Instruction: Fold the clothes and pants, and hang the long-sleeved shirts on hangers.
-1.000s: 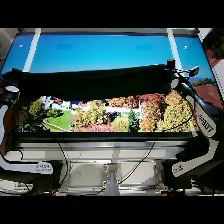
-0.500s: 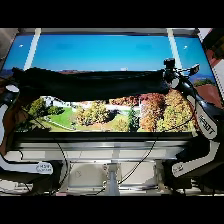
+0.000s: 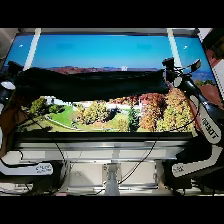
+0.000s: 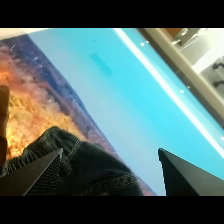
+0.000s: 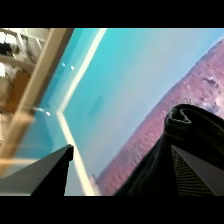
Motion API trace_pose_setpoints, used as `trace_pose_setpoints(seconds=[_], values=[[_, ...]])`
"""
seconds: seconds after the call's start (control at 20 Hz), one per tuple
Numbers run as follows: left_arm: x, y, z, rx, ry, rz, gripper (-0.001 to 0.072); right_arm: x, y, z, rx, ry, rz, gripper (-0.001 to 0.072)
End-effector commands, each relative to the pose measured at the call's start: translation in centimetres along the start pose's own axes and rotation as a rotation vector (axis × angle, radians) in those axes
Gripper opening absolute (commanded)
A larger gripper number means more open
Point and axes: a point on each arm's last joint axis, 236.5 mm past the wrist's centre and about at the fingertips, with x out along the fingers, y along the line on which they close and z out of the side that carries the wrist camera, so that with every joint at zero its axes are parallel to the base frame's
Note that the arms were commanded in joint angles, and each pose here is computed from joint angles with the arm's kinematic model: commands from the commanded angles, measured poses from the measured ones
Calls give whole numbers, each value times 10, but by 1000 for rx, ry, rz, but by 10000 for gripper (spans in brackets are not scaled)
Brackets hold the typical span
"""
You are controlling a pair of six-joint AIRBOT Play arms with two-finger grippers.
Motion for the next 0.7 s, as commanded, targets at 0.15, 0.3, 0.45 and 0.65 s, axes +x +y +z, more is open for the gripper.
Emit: trace_pose_setpoints(seconds=[0.15, 0.3, 0.45, 0.65], values=[[-62, 13, -56, 91, 458, 2, 696, -36, 14, 13, -202, 50, -21, 695], [-75, 49, -78, -5, 557, 82, 696, -52, 32, 24, -191, 26, 13, 695], [-86, 83, -81, -90, 603, 155, 696, -70, 47, 31, -194, 20, 34, 694], [-95, 107, -77, -148, 625, 205, 697, -87, 61, 38, -174, 14, 61, 694]])
